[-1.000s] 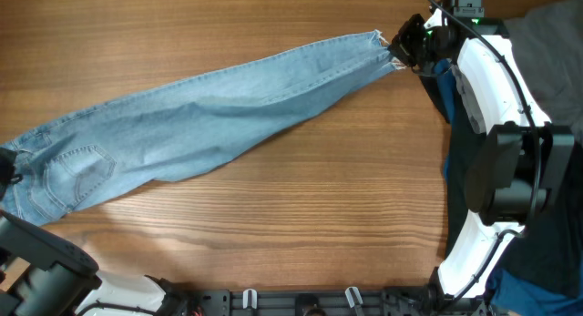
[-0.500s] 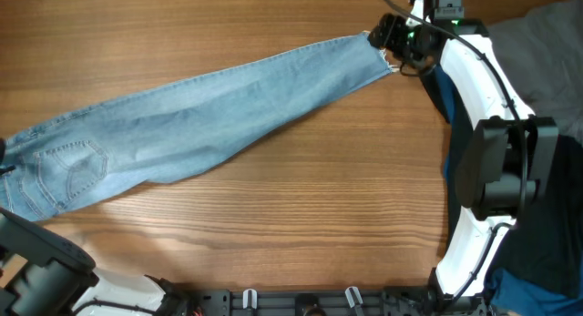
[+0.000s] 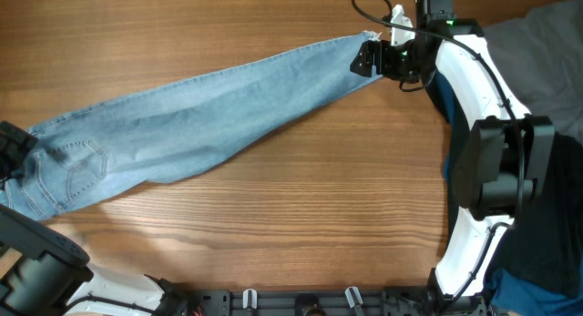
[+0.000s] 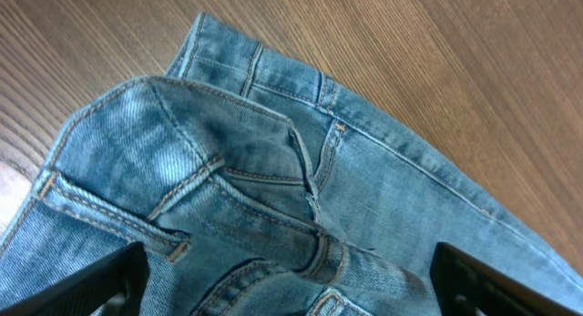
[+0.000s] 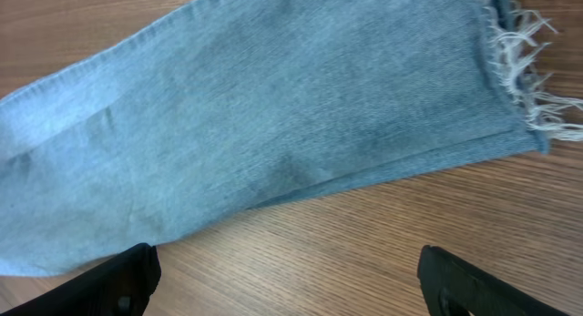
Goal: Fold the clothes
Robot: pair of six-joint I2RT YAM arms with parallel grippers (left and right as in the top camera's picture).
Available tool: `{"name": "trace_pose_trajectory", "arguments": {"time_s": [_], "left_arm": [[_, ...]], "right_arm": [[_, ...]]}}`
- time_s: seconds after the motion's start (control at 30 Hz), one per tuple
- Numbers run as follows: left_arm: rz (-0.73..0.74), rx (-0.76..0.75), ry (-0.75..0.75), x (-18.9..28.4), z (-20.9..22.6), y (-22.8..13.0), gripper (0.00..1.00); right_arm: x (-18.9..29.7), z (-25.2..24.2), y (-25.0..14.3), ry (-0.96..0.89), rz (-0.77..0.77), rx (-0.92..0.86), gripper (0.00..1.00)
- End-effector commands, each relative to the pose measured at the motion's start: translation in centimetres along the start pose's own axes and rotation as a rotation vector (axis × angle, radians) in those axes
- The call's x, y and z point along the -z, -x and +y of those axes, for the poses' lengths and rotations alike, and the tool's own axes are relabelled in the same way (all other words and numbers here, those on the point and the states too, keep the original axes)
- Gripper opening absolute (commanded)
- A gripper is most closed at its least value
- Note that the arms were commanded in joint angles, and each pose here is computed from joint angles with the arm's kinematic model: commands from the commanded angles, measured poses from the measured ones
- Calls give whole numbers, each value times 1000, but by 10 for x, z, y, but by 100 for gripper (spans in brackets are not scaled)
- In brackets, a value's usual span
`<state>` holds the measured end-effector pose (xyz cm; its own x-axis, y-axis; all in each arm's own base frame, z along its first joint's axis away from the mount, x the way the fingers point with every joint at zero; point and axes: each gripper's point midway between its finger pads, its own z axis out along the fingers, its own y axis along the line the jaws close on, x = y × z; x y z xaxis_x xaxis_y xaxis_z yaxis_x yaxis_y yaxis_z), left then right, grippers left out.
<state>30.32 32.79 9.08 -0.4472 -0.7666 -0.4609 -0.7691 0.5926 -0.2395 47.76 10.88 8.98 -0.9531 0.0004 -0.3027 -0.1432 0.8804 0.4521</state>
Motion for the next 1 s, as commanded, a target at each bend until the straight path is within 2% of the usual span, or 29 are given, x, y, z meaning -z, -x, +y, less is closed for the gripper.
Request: {"name": "trace_pose_trajectory", "arguments": {"time_s": [0.0, 0.1, 0.17, 0.2, 0.23, 0.3, 0.33, 0.4, 0.47, 0.5, 0.57, 0.63, 0.67, 0.7, 0.77, 0.87, 0.93, 0.97], "left_arm": [[-29, -114, 46, 1, 6, 10, 100], [-60, -126, 14, 3, 5, 18, 98], [-69, -131, -20, 2, 0, 20, 83], [-54, -151, -19, -4, 2, 17, 68], [-7, -147, -17, -22, 7, 6, 45], [65, -124, -15, -49, 15, -13, 9], [122, -55, -8, -73, 22, -30, 4], [112, 23, -34, -79, 19, -27, 24], [43, 5, -115, -55, -2, 2, 54], [13, -3, -143, -40, -11, 16, 58], [-55, -33, -227, 8, -40, 47, 59], [-69, -76, -268, 49, -69, 49, 56], [-34, -91, -274, 57, -79, 38, 53], [35, -98, -281, 60, -91, 18, 52], [180, -195, -292, 59, -107, -23, 54], [324, -319, -319, 64, -131, -68, 58], [368, -375, -334, 66, -147, -84, 58], [387, -410, -344, 67, -156, -93, 58]], "right_arm": [[-7, 3, -7, 32, 30, 10, 96], [-7, 3, -7, 32, 28, 11, 96], [-7, 3, -5, 32, 21, 5, 96], [-7, 3, -4, 32, 20, 6, 96], [-7, 3, -4, 32, 20, 5, 95], [-7, 3, -4, 32, 20, 6, 96], [-7, 3, -4, 32, 20, 5, 95], [-7, 3, -4, 32, 20, 5, 91], [-7, 4, -6, 33, 26, 6, 90], [-8, 6, -9, 33, 37, 4, 91], [-13, 15, -19, 35, 76, -8, 91], [-24, 30, -31, 45, 117, -84, 84], [-31, 37, -41, 42, 148, -105, 81], [-44, 40, -58, -7, 191, -191, 87], [-63, 49, -83, -35, 250, -333, 91], [-87, 81, -106, 58, 291, -304, 94], [-99, 92, -106, 78, 264, -286, 94], [-108, 98, -107, 84, 240, -290, 88]]}}
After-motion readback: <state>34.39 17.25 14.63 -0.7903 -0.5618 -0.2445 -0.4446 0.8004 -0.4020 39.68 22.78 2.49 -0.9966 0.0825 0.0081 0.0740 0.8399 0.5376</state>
